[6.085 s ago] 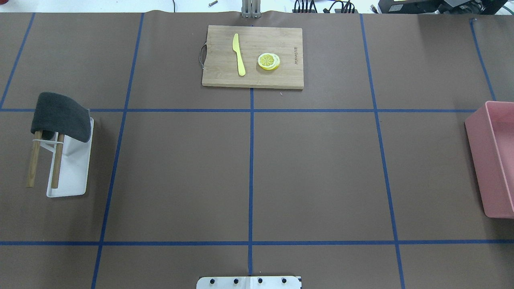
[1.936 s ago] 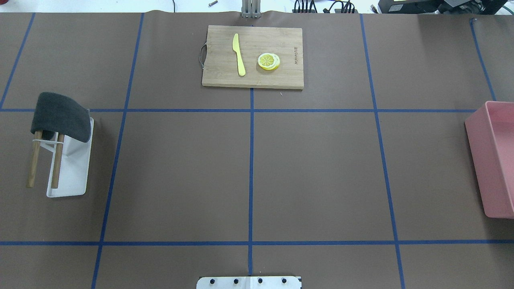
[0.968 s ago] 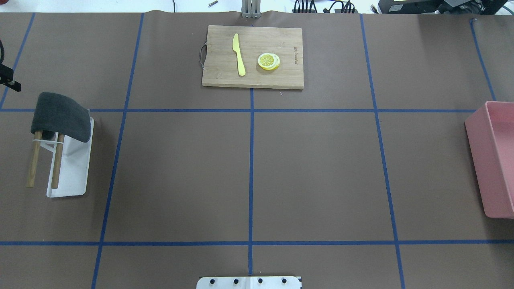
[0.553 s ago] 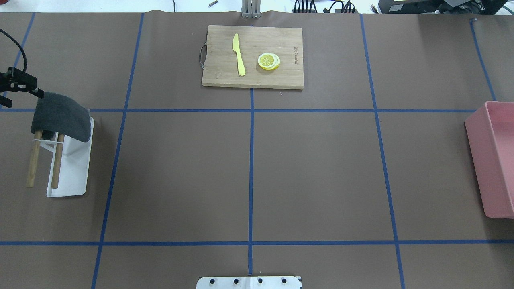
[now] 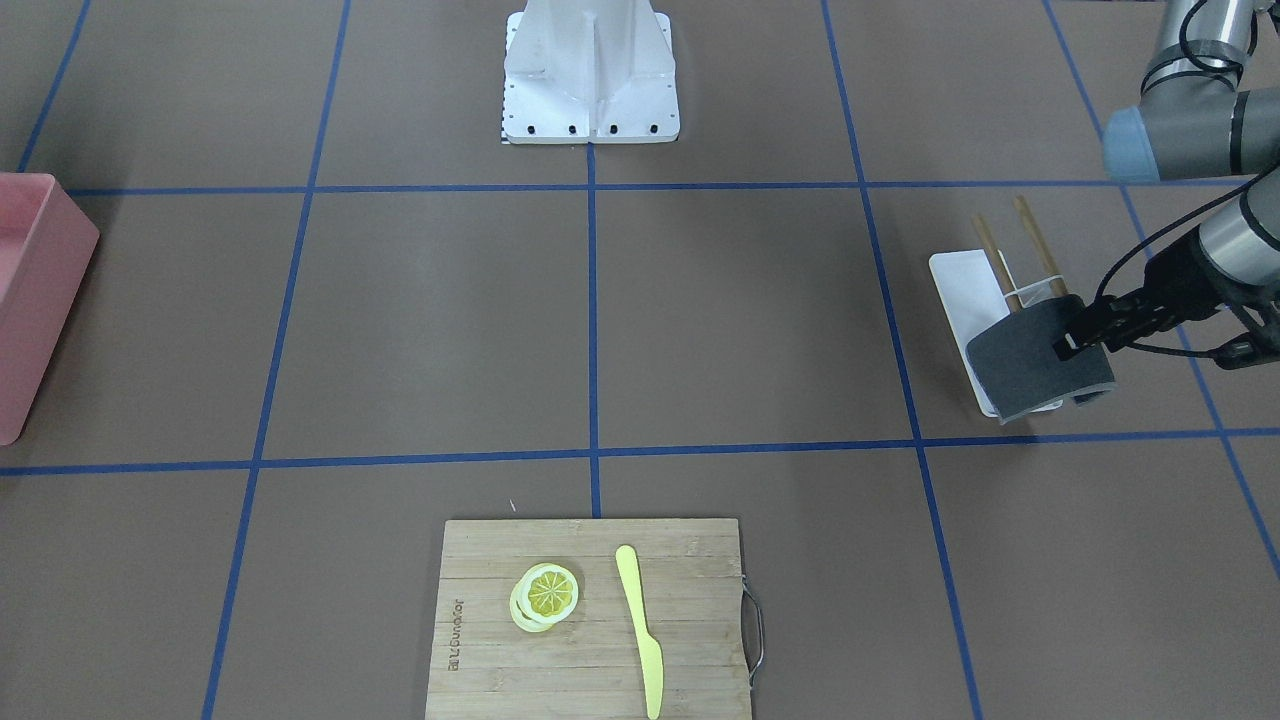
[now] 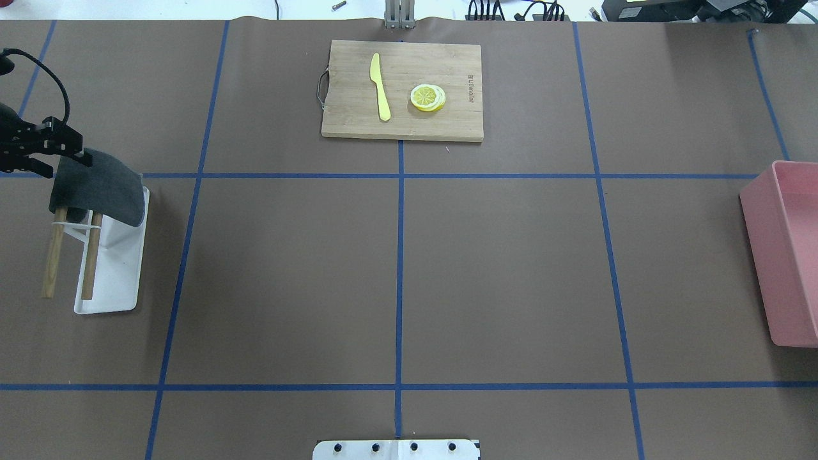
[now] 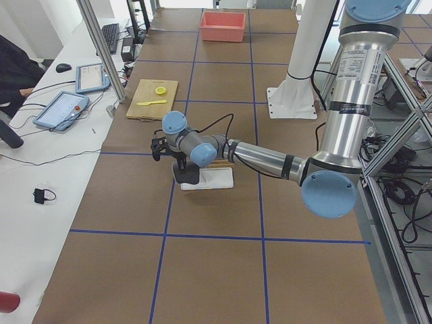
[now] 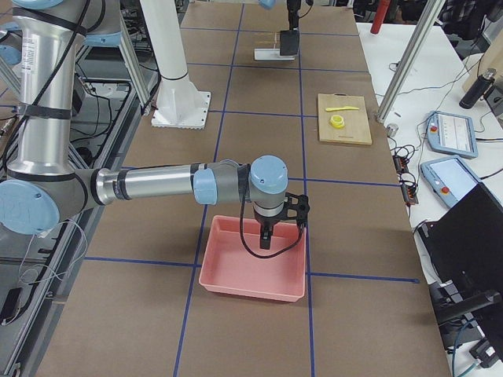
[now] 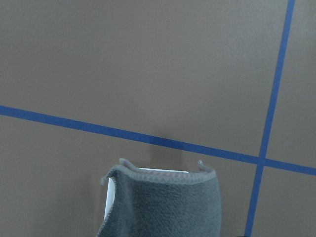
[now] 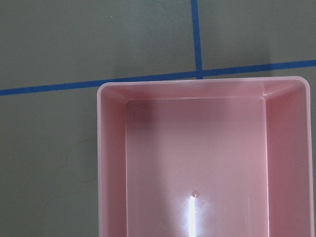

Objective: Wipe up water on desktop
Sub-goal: 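Reach the left gripper down and grasp the grey cloth on the stand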

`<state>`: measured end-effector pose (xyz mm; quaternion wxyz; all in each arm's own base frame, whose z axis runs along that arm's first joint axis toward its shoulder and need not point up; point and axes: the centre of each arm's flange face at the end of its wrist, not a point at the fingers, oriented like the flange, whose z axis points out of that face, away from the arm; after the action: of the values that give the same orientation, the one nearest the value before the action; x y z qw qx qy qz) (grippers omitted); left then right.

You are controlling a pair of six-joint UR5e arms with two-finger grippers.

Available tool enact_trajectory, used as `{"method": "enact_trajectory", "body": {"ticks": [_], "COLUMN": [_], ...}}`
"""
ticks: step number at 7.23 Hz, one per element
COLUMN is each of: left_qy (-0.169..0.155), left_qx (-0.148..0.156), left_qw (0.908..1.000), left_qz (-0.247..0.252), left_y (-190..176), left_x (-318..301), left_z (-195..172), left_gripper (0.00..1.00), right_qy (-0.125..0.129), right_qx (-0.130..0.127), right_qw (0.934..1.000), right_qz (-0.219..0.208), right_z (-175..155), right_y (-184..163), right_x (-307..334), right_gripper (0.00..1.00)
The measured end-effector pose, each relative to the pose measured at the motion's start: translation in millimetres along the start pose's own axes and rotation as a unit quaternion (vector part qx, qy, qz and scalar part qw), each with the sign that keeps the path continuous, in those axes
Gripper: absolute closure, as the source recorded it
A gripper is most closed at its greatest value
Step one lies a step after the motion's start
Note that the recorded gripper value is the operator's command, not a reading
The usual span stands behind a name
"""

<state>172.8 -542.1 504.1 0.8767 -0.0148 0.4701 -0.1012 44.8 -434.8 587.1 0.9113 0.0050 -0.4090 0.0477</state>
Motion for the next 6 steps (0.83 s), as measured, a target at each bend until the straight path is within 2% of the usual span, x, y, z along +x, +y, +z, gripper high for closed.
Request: {"method": "enact_trajectory", "body": {"ticks": [2,3,4,6], "left_qy": [-0.001,-0.001,-0.001,0.007], "left_qx": [-0.002,-0.002,-0.002,-0.003], "left_qw": [1.0000,1.0000,1.0000,0.9999], "left_qz": [-0.001,-0.002,-0.003,-0.012], "left_y": [2,2,2,1], "left_x": [-4,-5,-6,-13], "left_z": [0,-1,-4,-15], "left_gripper": [0.89,0.97,1.00,1.00], "right_qy": [-0.001,-0.001,-0.002,-0.004], "right_qx": [0.000,0.000,0.000,0.000], "right_qw": [1.0000,1.0000,1.0000,1.0000], "right_qz": [-0.002,-0.002,-0.002,-0.003], "right_z": [0,0,0,-1], "right_y": [0,0,0,0], "right_x": [-2,-3,-3,-4], "right_gripper": [0.00,0.00,0.00,0.00]}}
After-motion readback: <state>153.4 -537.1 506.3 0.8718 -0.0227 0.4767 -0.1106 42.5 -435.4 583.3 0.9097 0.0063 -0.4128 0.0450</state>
